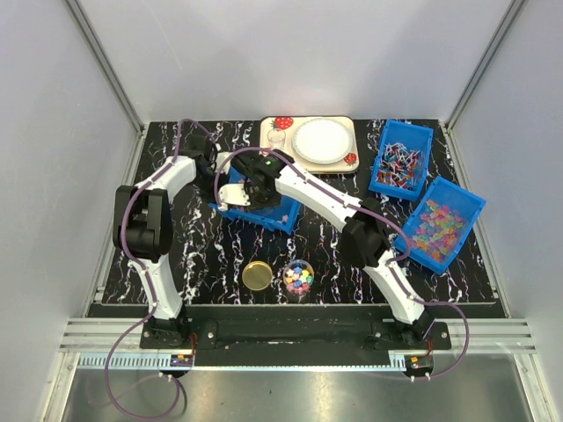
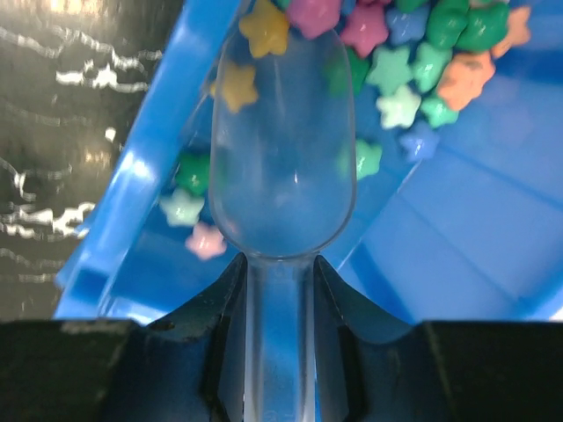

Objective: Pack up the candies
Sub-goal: Scoop the fake candies from the storage box.

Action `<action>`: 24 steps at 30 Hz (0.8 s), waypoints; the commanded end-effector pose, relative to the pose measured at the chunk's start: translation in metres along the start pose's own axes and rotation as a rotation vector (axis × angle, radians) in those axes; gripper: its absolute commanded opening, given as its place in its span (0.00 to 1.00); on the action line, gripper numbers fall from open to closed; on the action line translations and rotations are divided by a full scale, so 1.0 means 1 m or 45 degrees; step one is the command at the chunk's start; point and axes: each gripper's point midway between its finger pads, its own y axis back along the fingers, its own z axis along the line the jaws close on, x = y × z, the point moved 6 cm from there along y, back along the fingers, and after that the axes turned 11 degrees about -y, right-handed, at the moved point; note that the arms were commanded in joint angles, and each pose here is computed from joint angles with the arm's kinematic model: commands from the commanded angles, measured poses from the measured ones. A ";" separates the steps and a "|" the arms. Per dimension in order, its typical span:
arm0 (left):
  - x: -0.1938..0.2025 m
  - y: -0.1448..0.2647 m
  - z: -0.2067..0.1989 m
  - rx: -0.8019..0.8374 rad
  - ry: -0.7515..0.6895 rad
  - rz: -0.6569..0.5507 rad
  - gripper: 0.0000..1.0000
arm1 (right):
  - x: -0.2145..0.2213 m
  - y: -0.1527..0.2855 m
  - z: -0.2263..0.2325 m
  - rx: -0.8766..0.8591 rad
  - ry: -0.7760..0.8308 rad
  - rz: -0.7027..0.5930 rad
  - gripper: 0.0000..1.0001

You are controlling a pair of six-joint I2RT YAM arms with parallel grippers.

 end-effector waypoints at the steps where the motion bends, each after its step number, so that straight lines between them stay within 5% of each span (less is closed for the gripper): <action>1: -0.003 -0.008 -0.006 0.071 -0.006 -0.023 0.00 | -0.015 -0.016 0.008 -0.075 -0.089 -0.150 0.00; 11: -0.004 -0.008 -0.007 0.082 -0.005 -0.025 0.00 | -0.002 -0.003 -0.011 0.004 -0.409 -0.392 0.00; 24: -0.003 -0.010 -0.006 0.079 -0.003 -0.016 0.00 | 0.024 0.028 -0.015 0.155 -0.568 -0.561 0.00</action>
